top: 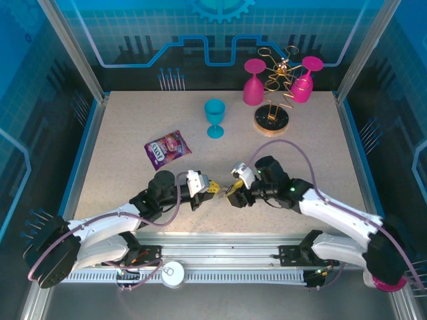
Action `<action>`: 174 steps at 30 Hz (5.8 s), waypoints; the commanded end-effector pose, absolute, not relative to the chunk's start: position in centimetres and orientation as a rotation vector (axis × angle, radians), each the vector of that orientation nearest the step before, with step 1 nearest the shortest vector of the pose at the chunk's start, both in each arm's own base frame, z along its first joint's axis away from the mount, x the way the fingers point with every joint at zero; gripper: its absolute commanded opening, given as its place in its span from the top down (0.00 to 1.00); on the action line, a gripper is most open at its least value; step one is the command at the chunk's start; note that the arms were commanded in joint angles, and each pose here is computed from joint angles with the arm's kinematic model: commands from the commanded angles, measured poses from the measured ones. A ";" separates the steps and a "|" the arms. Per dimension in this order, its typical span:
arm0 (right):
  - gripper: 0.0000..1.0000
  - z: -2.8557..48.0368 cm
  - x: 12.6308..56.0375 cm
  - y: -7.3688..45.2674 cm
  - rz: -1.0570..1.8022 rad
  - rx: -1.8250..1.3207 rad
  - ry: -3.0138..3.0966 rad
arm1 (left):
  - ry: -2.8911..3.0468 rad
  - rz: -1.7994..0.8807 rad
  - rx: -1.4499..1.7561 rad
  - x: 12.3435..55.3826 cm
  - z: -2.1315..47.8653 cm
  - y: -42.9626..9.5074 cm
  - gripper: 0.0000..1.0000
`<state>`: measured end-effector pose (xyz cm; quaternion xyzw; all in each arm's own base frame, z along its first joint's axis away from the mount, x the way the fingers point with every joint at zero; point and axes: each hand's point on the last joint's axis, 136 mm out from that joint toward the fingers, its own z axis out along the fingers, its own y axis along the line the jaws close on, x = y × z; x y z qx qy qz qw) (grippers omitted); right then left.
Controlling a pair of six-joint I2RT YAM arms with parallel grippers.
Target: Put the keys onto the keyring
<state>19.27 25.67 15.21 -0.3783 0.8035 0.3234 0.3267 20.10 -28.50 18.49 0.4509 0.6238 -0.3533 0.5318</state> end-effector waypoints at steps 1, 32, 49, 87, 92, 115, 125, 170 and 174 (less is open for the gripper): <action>0.44 16.3 19.4 23.8 0.721 -1.026 1.985 | 1.392 -0.876 1.064 19.7 21.0 -28.9 1.00; 0.76 20.5 18.5 29.3 1.045 -1.086 1.598 | 1.347 -1.009 1.020 19.2 23.1 -29.9 1.00; 1.00 19.3 18.3 28.6 0.936 -1.309 1.716 | 1.548 -0.836 1.209 19.5 17.4 -29.4 1.00; 0.86 20.7 19.8 29.9 1.287 -0.891 1.677 | 1.507 -1.032 0.920 20.3 21.7 -29.8 1.00; 1.00 20.9 20.0 29.9 1.292 -0.875 1.671 | 1.526 -1.008 0.891 20.9 21.3 -29.7 1.00; 1.00 18.4 19.0 27.5 1.104 -0.980 1.886 | 1.639 -0.877 0.910 21.6 18.7 -28.6 1.00; 0.63 18.8 18.4 27.7 1.114 -1.035 1.806 | 1.572 -0.947 0.895 21.3 20.3 -29.1 1.00; 1.00 21.3 18.5 29.4 0.849 -1.265 1.421 | 1.499 -1.019 0.940 19.8 20.5 -29.5 1.00; 1.00 20.7 18.3 29.0 0.854 -1.311 1.475 | 1.524 -0.990 0.975 19.5 20.0 -29.2 0.82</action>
